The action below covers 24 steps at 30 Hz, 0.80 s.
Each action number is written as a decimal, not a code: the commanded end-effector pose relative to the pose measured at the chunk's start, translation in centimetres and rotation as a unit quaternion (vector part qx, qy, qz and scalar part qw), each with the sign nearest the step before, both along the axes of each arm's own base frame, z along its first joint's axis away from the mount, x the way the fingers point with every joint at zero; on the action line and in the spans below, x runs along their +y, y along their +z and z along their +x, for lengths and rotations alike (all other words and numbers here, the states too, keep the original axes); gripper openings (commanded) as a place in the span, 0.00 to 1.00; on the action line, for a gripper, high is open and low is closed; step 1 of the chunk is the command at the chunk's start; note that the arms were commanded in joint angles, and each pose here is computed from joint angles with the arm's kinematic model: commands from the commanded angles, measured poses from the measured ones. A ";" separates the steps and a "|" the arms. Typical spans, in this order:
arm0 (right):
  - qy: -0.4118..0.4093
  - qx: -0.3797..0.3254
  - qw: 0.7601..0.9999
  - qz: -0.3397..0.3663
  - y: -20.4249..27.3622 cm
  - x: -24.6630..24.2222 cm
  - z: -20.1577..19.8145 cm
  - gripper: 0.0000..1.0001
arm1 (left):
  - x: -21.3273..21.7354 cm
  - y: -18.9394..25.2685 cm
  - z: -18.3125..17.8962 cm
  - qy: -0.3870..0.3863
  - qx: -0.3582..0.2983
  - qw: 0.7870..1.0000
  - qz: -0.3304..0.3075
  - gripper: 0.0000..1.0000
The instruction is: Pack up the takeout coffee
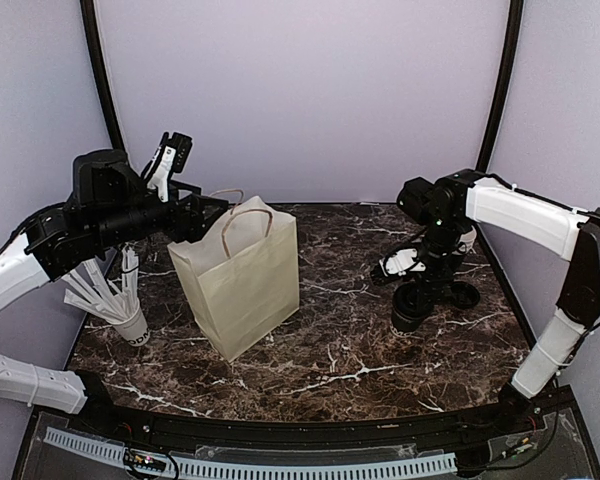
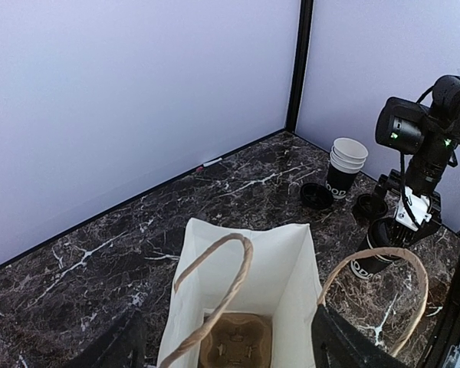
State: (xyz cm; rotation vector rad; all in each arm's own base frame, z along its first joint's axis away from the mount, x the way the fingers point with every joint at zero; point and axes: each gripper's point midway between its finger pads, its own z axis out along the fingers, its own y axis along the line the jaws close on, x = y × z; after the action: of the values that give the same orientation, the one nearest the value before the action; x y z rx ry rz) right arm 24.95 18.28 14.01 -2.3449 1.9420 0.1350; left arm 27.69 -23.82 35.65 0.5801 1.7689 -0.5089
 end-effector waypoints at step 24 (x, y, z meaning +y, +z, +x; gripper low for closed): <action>-0.038 0.003 0.996 0.078 3.6 1.8 -0.1 0.93 | 0.8 -0.1 -0.3 0.009 -0.005 1.000 -0.003 0.78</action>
State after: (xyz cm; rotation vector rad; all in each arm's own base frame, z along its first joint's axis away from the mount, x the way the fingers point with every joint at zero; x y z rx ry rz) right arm 25.63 20.10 17.68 -2.1403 1.9184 0.2053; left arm 27.69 -23.78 35.06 0.5831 1.7801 -0.5040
